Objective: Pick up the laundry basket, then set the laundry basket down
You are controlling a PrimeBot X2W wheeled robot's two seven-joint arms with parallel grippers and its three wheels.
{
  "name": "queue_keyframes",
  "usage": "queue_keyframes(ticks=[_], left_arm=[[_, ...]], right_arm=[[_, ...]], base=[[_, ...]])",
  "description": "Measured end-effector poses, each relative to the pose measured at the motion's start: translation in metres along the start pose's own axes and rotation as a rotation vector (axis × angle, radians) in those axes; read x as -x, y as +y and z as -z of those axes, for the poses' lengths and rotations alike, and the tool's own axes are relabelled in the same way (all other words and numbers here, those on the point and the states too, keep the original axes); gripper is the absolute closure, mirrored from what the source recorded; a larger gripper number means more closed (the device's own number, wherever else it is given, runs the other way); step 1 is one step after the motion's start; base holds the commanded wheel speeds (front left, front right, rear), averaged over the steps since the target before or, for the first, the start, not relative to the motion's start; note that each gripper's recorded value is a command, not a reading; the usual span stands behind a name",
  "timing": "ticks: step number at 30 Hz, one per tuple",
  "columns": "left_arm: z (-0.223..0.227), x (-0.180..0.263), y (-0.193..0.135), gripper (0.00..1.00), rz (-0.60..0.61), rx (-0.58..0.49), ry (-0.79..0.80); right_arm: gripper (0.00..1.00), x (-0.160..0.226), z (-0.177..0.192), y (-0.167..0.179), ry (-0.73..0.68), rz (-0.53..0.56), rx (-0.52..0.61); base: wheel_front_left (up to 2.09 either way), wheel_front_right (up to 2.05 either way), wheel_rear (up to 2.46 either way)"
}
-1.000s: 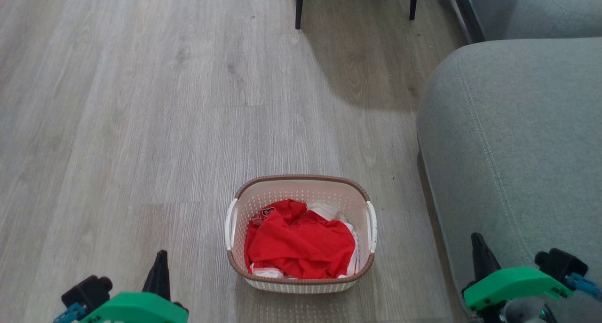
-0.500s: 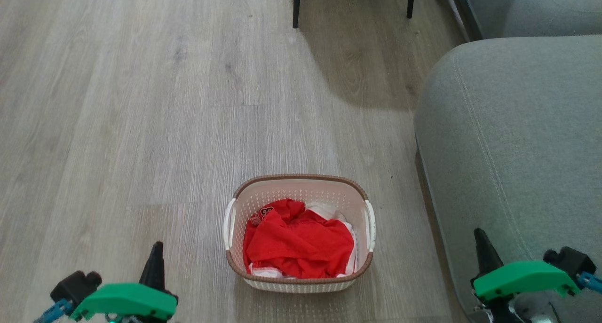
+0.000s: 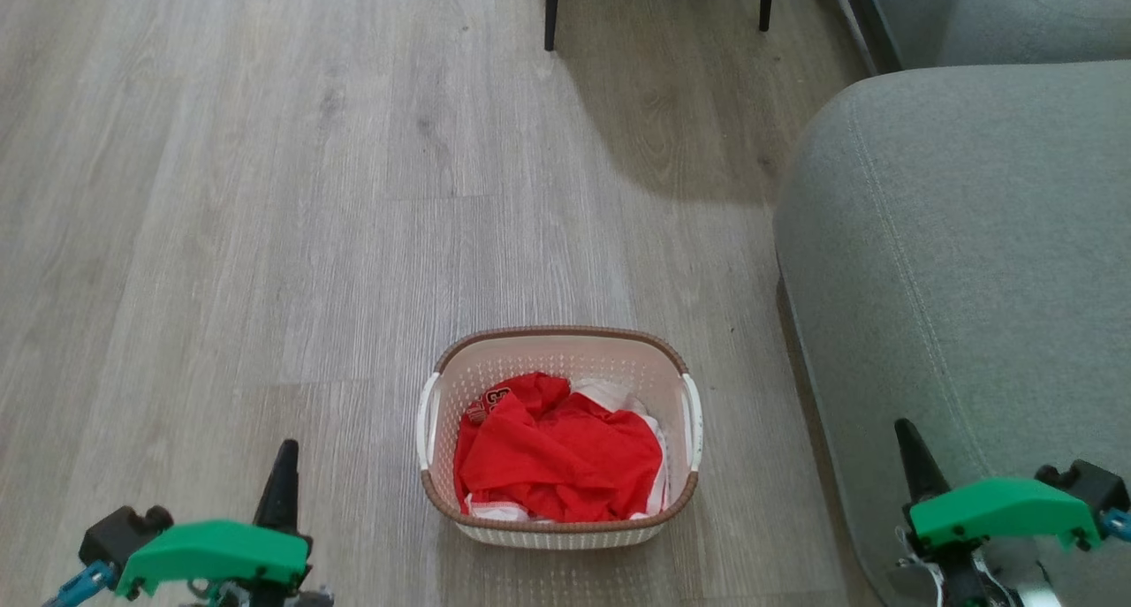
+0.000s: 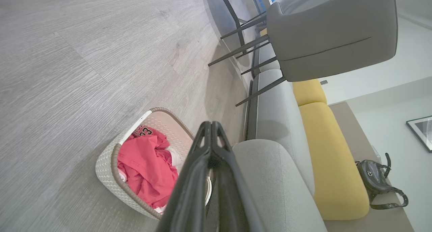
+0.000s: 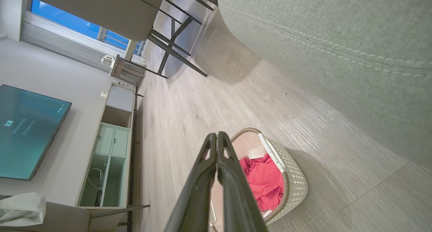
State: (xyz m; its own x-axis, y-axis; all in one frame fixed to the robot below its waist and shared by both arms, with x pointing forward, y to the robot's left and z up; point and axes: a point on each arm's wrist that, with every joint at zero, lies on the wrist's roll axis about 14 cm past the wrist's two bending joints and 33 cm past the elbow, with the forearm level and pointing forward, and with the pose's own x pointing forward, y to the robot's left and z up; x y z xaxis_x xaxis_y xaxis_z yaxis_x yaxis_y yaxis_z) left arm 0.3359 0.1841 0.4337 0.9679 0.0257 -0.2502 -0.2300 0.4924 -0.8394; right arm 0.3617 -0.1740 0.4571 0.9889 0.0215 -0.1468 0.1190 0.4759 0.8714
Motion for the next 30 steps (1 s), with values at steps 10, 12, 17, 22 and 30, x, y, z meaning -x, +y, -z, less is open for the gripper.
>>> queue_keyframes(ticks=[10, 12, 17, 22, 30], left_arm=[[-0.003, -0.008, -0.011, 1.00, 0.035, 0.111, 0.006], [-0.005, -0.009, -0.014, 1.00, 0.045, 0.134, 0.007], [-0.008, -0.010, -0.013, 1.00, 0.044, 0.203, 0.005], [-0.009, -0.012, -0.016, 1.00, 0.058, 0.258, 0.010], [-0.012, -0.017, -0.026, 1.00, 0.090, 0.335, 0.016]], right_arm=[[1.00, 0.000, -0.007, -0.003, -0.013, 0.010, -0.110], [1.00, -0.002, -0.009, -0.001, -0.021, 0.005, -0.134], [1.00, -0.003, -0.013, -0.001, -0.022, 0.003, -0.197], [1.00, -0.002, -0.017, -0.004, -0.030, 0.006, -0.253], [1.00, -0.006, -0.023, 0.001, -0.041, -0.010, -0.329]], base=[[0.00, 0.00, 0.00], [0.00, 0.00, 0.00], [0.00, 0.00, 0.00], [0.00, 0.00, 0.00], [0.00, 0.00, 0.00]])
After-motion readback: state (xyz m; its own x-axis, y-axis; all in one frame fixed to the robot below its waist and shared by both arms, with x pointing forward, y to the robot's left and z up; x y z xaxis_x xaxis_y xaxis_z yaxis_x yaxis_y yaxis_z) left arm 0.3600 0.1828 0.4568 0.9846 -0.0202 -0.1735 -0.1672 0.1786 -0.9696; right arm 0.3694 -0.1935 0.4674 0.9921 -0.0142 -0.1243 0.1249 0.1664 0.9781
